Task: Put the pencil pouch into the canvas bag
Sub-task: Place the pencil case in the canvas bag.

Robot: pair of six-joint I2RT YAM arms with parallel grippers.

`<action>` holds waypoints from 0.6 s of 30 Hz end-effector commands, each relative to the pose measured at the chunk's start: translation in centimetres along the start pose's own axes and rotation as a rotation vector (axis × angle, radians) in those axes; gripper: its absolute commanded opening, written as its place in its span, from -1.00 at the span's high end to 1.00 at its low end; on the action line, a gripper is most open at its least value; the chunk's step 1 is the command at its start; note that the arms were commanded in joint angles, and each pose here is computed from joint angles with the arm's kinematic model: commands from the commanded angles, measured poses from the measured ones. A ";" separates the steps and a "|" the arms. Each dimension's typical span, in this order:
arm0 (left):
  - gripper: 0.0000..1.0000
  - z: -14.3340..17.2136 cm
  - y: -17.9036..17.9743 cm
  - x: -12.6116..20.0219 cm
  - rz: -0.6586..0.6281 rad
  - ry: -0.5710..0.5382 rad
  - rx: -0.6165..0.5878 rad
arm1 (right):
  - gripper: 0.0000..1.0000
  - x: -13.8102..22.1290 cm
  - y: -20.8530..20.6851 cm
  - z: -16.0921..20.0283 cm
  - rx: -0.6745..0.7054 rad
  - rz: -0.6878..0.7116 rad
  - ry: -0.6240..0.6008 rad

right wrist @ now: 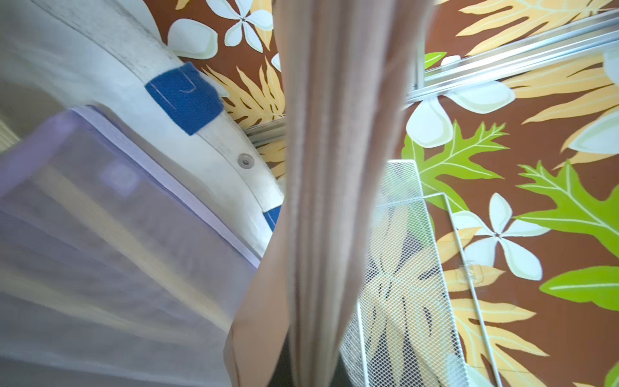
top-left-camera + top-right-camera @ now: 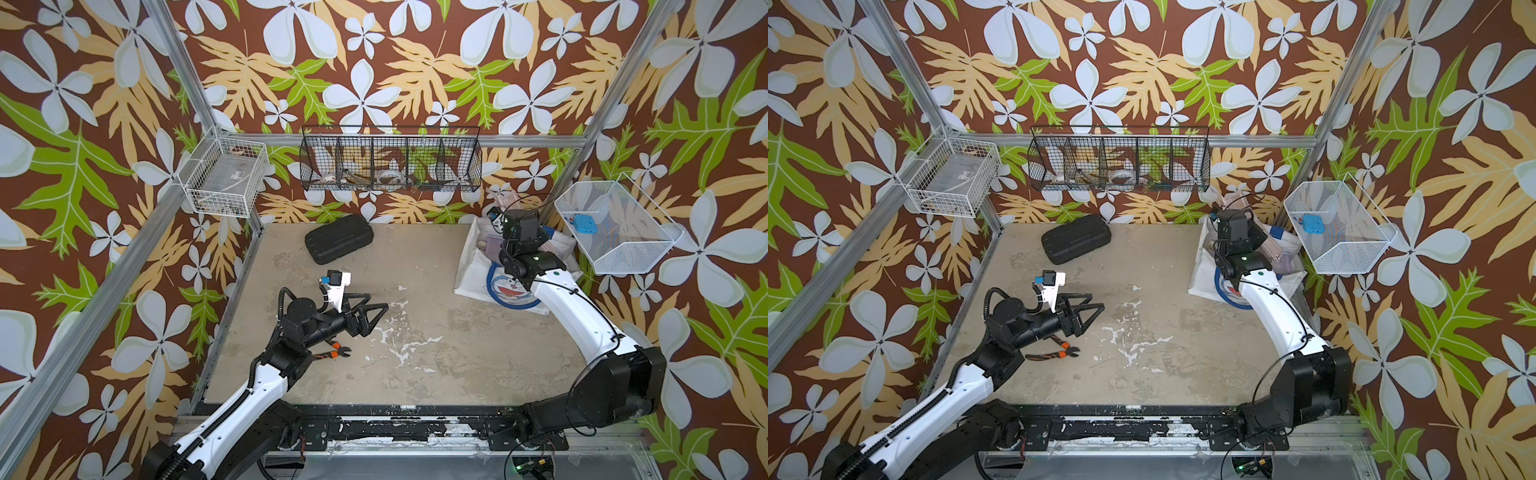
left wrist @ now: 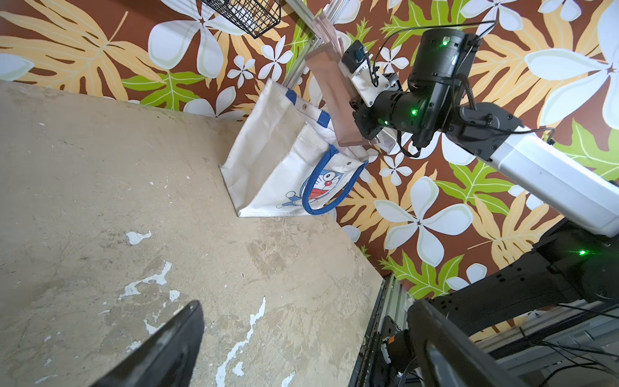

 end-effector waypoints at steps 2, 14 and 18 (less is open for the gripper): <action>-0.94 -0.4 -0.5 -0.1 0.045 -0.017 0.000 | 1.00 -0.2 0.0 0.7 0.052 0.051 0.016; -0.93 -0.1 -0.7 -0.3 0.090 0.001 0.025 | 0.10 -0.3 1.2 4.1 0.044 -0.110 -0.041; -0.93 -0.2 -0.7 -0.3 0.094 0.002 0.025 | 0.11 -0.3 0.8 4.5 -0.020 -0.156 -0.050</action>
Point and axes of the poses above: each gripper's point midway between its finger pads, its own x axis back along the fingers, its own y axis along the line the jaws close on, z = x × y, the point moved 7 cm from there along x, back along the fingers, and after that the axes turned 6 degrees about -x, right-handed, at the moved point
